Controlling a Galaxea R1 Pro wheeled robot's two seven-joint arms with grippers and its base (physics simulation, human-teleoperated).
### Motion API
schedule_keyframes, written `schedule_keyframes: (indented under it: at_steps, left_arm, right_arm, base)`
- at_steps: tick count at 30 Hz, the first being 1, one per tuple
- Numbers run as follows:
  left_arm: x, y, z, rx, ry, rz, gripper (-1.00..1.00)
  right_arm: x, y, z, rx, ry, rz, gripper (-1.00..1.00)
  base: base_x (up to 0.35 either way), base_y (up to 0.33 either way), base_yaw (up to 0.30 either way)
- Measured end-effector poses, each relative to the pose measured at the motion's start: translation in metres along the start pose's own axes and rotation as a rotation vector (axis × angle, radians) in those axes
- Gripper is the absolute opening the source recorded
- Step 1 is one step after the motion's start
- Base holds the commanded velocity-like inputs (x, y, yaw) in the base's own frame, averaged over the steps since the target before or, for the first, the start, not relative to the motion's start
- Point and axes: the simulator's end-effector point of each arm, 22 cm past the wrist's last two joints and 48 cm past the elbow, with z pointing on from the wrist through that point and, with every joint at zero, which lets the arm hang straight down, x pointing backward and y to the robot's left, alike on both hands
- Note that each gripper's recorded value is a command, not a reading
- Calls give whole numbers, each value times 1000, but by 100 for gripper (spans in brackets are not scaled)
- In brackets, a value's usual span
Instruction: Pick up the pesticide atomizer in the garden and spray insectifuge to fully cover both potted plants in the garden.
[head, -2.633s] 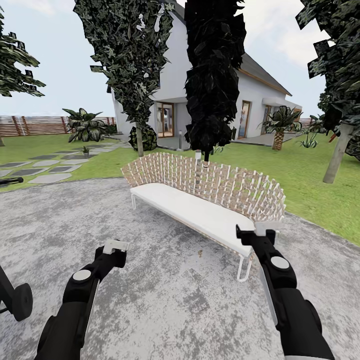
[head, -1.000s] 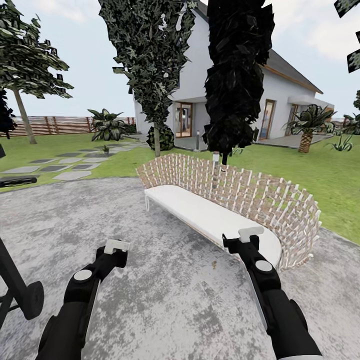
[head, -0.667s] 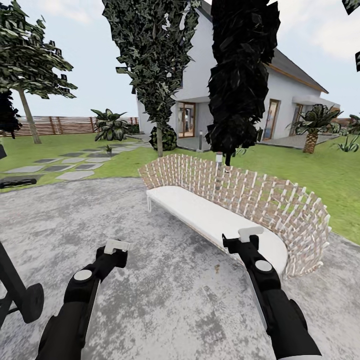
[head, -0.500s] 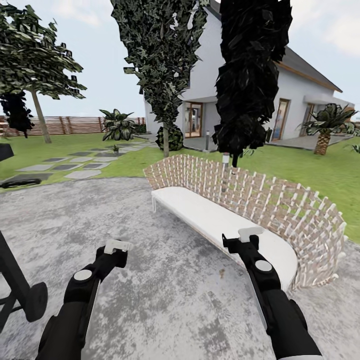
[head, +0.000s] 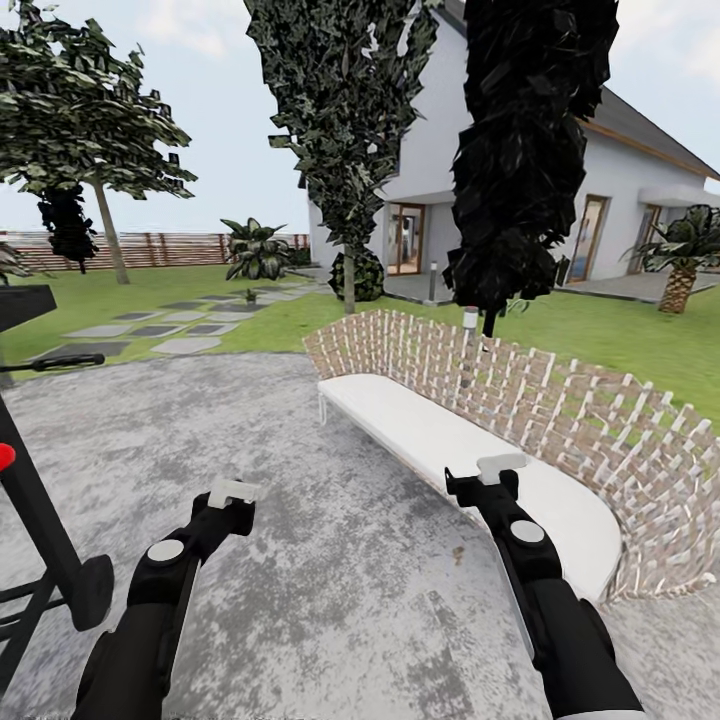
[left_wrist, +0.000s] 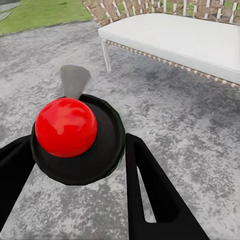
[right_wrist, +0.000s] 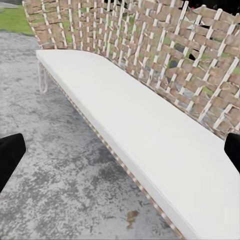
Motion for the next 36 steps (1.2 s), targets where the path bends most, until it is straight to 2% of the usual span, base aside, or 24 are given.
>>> schedule_keyframes:
  at_steps: [10,17,22,36]
  left_arm:
    - [4,-1,2,2,8,0,-100]
    - [5,-1,2,2,10,-1,-100]
    - [5,-1,3,2,10,-1,-100]
    - [7,-1,4,4,14,-2,-100]
  right_arm:
    - [4,1,2,-1,7,-1,100]
    - [5,1,2,-1,9,-1,100]
    - [5,1,2,-2,9,-1,100]
    - [7,2,3,-4,13,-1,100]
  base:
    - [53,0,226]
    - [290,0,41]
    - [67,0,1]
    - [320,-33,87]
